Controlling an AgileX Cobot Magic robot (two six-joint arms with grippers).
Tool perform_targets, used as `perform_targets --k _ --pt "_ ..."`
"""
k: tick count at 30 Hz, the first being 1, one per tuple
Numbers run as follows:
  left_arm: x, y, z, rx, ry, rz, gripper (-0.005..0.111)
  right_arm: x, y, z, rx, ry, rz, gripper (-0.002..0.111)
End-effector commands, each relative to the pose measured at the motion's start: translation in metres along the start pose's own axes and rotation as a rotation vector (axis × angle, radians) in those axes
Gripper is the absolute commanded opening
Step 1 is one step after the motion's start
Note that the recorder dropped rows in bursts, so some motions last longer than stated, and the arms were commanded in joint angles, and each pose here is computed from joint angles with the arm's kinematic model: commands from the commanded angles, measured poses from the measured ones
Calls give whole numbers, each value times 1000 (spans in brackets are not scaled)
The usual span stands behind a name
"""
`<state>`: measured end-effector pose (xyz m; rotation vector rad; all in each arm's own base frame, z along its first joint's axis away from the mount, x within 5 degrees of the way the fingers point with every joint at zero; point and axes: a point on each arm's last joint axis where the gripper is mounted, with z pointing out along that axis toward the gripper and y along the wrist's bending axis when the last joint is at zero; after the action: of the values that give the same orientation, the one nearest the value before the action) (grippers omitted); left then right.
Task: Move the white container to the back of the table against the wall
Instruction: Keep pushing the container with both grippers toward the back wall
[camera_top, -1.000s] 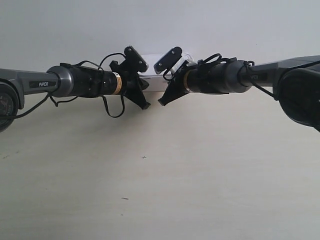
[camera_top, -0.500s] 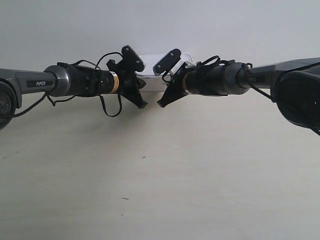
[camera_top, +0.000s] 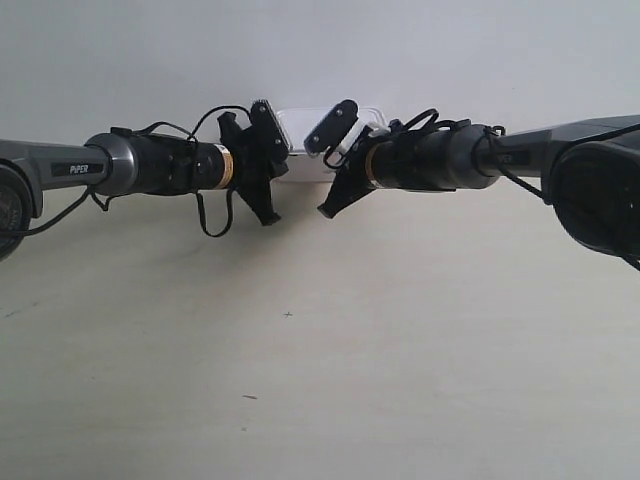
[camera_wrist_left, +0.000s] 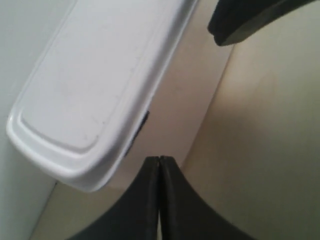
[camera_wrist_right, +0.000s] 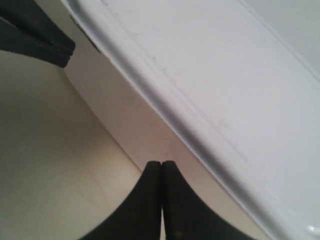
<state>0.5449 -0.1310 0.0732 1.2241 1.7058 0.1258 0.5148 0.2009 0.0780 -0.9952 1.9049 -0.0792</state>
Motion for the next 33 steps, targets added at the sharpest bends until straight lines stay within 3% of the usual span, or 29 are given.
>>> perform_targets --k 1,12,26,33 --pt "0 4 4 -26 -18 -14 0 -6 -7 0 22 -17 -36 0" --pt "1 10 15 -65 -39 -15 0 -1 -7 15 47 -12 -76 0" --pt "-6 19 10 -97 -60 -180 0 2 -7 15 58 6 -50 0" --pt "-4 13 3 -66 -30 -150 0 2 -7 15 56 4 -46 0"
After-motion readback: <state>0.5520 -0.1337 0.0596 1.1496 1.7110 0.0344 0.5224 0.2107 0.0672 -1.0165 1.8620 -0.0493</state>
